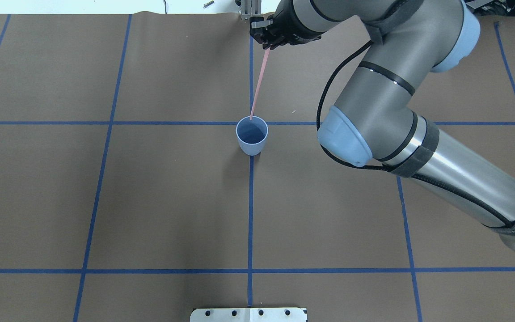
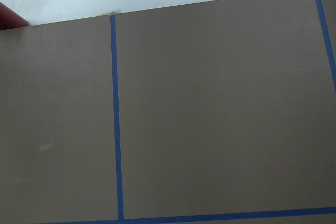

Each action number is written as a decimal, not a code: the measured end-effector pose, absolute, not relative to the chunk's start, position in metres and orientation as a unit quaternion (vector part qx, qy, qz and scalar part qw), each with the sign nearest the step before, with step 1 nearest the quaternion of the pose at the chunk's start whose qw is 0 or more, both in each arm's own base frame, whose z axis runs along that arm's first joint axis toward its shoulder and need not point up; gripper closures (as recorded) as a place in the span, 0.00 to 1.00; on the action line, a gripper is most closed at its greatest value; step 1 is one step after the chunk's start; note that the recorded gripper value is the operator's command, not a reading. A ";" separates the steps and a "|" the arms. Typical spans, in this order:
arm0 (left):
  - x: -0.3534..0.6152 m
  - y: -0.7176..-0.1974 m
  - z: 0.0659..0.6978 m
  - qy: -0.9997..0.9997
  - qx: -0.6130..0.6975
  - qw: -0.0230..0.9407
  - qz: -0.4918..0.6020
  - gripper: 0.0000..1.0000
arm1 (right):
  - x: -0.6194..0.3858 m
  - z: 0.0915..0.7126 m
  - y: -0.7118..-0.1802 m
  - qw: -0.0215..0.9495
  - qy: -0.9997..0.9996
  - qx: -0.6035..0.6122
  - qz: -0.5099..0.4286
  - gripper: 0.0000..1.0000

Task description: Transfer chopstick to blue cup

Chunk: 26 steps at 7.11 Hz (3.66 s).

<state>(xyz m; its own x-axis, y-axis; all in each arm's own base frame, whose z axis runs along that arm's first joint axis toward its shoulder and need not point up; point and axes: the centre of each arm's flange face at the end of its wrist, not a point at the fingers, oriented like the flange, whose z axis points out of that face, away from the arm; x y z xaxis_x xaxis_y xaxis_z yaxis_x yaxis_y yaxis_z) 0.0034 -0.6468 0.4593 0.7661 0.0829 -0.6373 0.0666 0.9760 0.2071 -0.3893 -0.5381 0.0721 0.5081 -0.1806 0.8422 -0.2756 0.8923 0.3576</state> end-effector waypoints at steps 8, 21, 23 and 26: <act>0.004 -0.654 0.476 0.340 0.094 0.936 0.001 0.02 | -0.455 0.103 -0.499 0.852 -0.469 0.231 -0.006 0.00; -0.005 -0.557 0.600 0.360 0.102 0.927 0.009 0.02 | 0.068 0.626 -0.480 0.921 -0.358 0.084 -0.126 0.00; -0.022 -0.528 0.628 0.366 0.114 0.923 0.005 0.02 | 0.079 0.664 -0.459 0.928 -0.350 0.054 -0.113 0.00; -0.079 -0.504 0.650 0.368 0.079 0.927 -0.004 0.02 | 0.098 0.676 -0.449 0.931 -0.352 0.046 -0.086 0.00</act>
<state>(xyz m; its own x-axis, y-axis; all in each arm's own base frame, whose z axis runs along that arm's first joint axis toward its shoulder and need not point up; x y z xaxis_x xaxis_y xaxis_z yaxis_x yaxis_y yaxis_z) -0.0794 -0.5037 0.6504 0.7294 0.0517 -0.6822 0.0650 0.9874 0.1443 0.0981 -0.4495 0.6759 0.7368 -0.1921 0.6482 0.1271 0.9810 0.1463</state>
